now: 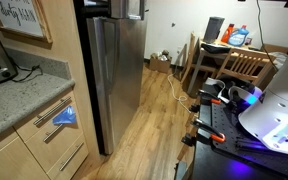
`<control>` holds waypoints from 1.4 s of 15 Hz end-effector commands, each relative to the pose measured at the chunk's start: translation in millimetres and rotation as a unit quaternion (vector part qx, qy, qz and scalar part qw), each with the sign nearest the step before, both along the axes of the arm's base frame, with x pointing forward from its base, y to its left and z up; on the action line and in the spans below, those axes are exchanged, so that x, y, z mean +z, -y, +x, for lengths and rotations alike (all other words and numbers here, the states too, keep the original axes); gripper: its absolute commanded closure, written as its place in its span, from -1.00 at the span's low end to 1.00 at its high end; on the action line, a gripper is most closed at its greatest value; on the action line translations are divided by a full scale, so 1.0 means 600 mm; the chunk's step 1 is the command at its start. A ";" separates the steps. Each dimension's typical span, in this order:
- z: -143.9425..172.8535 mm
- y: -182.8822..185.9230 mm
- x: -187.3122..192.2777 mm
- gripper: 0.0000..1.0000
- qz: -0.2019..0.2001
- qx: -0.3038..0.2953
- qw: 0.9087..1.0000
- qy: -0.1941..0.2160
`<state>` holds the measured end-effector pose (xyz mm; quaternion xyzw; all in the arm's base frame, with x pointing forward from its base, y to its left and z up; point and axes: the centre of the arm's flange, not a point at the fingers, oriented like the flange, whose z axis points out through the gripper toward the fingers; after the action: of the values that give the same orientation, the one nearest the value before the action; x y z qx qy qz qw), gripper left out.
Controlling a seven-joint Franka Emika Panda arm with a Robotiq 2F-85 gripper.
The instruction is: Close the top door of the fridge
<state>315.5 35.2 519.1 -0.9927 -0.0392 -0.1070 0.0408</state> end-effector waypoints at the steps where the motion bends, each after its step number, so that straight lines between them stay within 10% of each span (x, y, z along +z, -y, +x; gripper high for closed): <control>1: 0.004 0.027 0.027 -1.00 -0.004 0.006 1.000 0.028; 10: 0.011 0.026 0.020 -1.00 0.007 -0.007 1.000 0.017; 21: 0.085 0.118 0.090 -1.00 0.025 -0.051 0.992 0.112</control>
<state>354.7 -21.9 558.7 -0.9771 0.0082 -0.2044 0.0593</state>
